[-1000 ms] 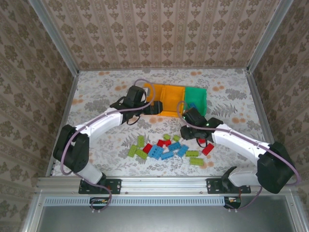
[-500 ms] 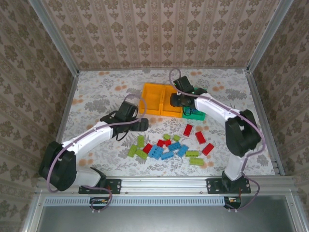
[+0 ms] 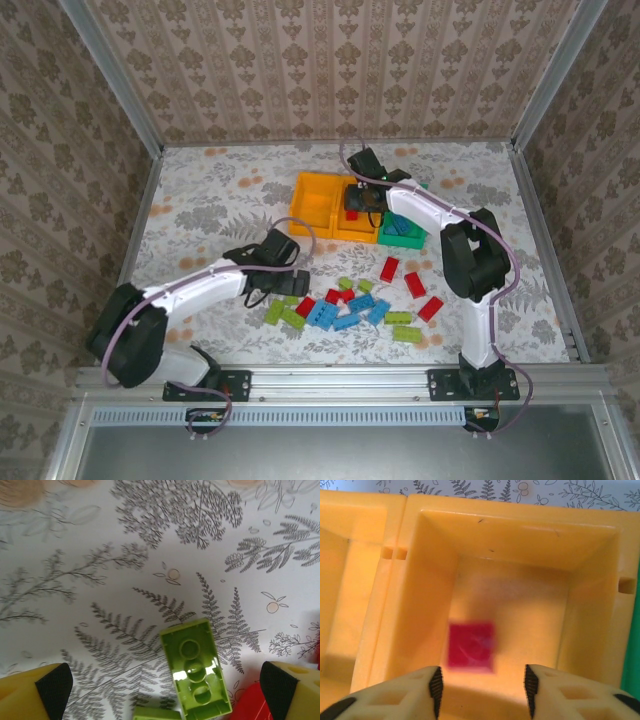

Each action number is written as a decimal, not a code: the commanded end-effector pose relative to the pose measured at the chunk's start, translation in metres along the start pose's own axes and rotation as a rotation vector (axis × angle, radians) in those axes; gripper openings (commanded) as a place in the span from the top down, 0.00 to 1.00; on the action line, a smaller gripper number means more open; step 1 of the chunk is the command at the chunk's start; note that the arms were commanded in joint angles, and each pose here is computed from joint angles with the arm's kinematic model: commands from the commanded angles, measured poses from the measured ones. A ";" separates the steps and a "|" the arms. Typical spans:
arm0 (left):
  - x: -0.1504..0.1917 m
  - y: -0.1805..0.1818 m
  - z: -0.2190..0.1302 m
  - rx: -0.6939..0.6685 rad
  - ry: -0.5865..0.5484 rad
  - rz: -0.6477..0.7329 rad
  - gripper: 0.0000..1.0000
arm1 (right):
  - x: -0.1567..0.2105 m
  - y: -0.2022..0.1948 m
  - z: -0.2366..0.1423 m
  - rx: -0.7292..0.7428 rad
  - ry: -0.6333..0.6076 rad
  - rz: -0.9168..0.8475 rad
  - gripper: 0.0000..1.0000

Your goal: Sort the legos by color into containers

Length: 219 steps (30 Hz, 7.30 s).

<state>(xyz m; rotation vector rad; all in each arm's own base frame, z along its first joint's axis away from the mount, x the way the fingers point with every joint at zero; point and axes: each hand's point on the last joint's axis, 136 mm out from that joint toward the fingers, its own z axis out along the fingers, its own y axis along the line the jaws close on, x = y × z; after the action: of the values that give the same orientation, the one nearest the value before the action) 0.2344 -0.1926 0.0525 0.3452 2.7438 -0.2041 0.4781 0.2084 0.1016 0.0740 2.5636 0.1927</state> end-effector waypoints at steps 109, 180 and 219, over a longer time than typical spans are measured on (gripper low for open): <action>-0.113 0.042 -0.033 0.146 -0.215 -0.178 0.00 | 0.218 -0.005 -0.060 -0.111 0.296 -0.528 0.60; 0.113 0.041 -0.015 -0.067 0.001 -0.112 0.15 | 0.000 0.081 -0.045 -0.178 -0.055 -0.024 0.30; 0.066 0.018 0.031 -0.033 0.063 -0.023 0.35 | 0.001 0.044 -0.045 -0.143 -0.051 0.022 0.29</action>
<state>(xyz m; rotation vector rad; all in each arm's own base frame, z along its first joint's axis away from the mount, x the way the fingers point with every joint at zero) 0.1543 -0.1442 0.0089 0.3440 2.9342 -0.0563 0.4535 0.2527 0.1273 0.0519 2.5355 0.3762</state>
